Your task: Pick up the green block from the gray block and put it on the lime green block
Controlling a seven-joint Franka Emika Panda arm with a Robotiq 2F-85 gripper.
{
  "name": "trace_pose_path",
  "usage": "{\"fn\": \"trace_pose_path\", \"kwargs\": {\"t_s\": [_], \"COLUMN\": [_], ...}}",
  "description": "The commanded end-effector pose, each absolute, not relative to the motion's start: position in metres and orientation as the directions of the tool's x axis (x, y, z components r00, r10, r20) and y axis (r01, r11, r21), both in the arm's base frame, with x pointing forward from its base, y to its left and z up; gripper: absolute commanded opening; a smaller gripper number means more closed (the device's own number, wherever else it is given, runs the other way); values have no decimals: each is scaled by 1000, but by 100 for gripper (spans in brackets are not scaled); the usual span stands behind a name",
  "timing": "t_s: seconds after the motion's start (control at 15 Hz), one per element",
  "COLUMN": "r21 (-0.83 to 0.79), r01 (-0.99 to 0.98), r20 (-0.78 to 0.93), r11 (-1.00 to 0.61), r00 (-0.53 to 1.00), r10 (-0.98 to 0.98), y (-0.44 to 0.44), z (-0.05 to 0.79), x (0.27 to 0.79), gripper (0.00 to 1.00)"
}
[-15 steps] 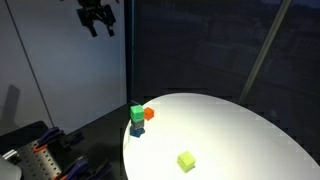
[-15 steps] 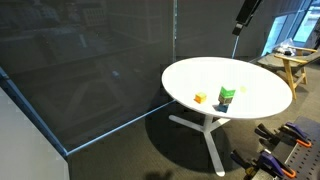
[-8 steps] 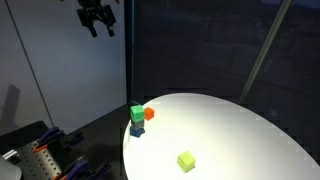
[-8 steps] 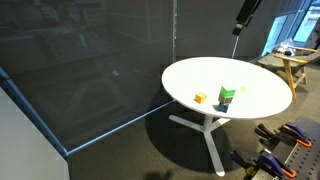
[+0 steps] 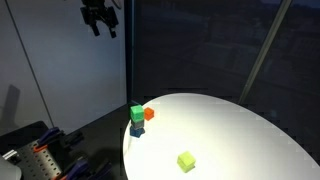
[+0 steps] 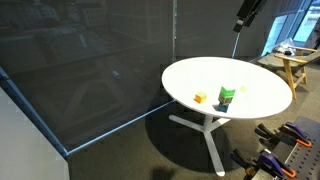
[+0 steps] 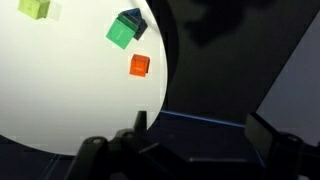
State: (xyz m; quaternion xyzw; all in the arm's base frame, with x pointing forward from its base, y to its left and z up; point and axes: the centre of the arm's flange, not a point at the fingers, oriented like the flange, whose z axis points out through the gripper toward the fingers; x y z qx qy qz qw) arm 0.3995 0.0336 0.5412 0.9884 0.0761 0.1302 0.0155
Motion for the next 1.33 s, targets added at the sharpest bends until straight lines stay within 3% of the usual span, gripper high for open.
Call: {"fn": "trace_pose_path", "kwargs": {"t_s": [0.0,0.67,1.27], "r21": [-24,-137,-121], "r01": [107,-210,-385], "r20": [297,250,130], "r11": [-994,-968,-915], "r00": [950,938,908], "r10": [95,-239,-399], "y": [18,-30,-53], "z": [553,557,528], "x": [406,441,479], "gripper": [100,100,100]}}
